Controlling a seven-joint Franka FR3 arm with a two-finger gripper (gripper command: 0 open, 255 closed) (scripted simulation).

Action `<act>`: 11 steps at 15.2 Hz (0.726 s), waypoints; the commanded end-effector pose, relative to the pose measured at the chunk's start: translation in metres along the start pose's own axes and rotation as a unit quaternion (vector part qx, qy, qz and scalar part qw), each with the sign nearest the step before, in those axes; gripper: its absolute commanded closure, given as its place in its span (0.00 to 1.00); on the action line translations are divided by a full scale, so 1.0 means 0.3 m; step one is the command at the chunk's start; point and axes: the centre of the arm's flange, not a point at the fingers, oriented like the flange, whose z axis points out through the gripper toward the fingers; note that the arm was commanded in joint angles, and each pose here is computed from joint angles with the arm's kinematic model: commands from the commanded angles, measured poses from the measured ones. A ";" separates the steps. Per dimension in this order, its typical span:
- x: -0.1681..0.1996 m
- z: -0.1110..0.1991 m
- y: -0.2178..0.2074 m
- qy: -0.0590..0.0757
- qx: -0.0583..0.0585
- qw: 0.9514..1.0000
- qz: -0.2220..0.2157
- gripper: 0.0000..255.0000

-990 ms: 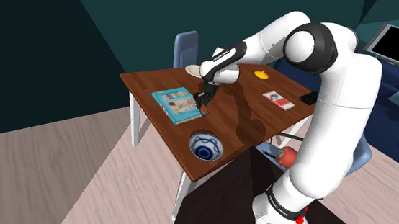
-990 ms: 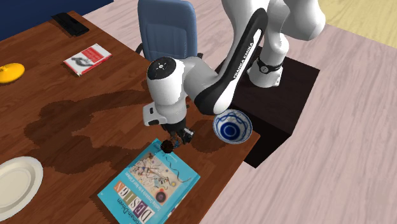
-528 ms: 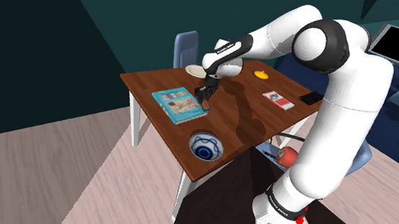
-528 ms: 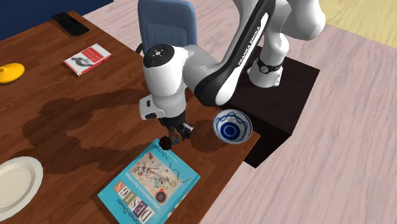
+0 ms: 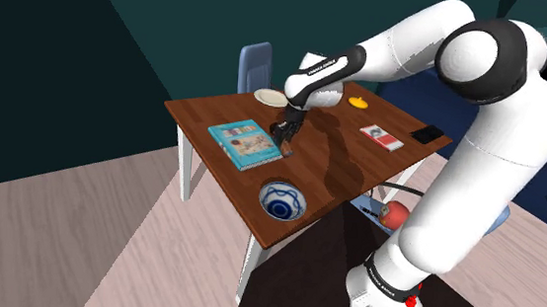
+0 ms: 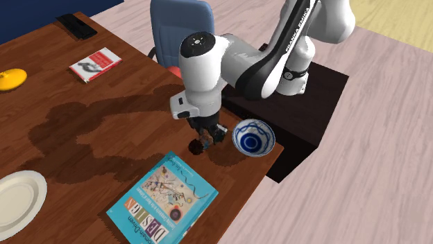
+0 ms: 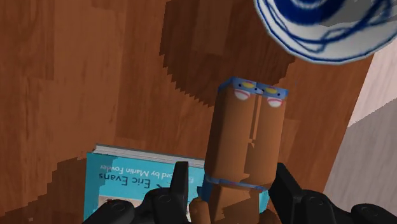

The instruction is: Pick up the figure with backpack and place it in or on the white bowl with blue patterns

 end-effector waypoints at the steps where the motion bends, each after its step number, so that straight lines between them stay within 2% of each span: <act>1: -0.071 0.004 -0.049 0.000 0.000 1.000 0.000 1.00; 11: -0.426 0.003 -0.308 0.000 0.000 1.000 0.000 1.00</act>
